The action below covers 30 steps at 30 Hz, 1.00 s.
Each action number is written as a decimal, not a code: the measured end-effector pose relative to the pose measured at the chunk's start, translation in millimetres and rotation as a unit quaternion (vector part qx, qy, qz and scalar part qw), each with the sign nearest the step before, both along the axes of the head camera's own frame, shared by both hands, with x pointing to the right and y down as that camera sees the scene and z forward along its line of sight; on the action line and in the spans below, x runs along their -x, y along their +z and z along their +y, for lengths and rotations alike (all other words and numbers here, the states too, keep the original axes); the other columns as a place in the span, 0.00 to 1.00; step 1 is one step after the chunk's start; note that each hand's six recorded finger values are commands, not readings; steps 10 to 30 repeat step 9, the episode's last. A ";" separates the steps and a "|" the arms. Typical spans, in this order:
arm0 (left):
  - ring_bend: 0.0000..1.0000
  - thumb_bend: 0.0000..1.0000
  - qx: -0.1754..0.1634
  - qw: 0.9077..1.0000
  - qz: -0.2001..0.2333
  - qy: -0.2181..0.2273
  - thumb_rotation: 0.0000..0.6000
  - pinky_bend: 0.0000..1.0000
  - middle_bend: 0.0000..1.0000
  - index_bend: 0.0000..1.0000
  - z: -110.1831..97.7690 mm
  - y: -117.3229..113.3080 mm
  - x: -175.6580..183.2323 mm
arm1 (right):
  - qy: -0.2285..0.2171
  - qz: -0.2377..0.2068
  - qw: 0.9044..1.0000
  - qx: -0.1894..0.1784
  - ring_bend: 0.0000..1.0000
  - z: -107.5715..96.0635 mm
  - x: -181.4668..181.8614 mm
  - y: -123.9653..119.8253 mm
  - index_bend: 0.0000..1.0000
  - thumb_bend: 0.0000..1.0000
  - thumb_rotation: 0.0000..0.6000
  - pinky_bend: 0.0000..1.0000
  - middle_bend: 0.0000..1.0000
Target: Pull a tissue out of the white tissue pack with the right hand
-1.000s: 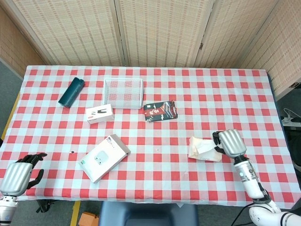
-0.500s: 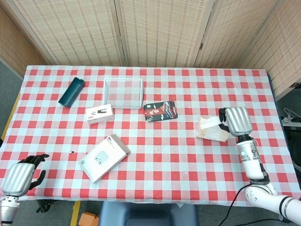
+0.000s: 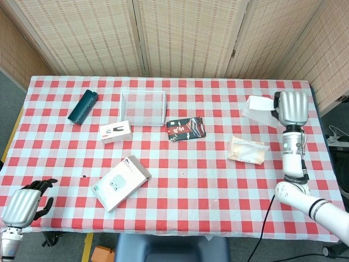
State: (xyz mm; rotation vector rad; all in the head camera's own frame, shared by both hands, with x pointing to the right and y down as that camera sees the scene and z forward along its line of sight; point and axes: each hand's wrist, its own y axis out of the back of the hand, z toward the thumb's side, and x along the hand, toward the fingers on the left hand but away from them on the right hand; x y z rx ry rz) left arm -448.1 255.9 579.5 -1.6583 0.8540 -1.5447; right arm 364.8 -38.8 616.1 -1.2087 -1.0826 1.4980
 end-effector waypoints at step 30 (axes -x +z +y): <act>0.31 0.46 0.004 1.000 0.001 0.002 1.00 0.49 0.37 0.28 0.9 1.9 -0.5 | -0.040 0.026 0.998 -0.028 0.84 -10.3 2.2 4.9 0.72 0.40 1.00 1.00 0.70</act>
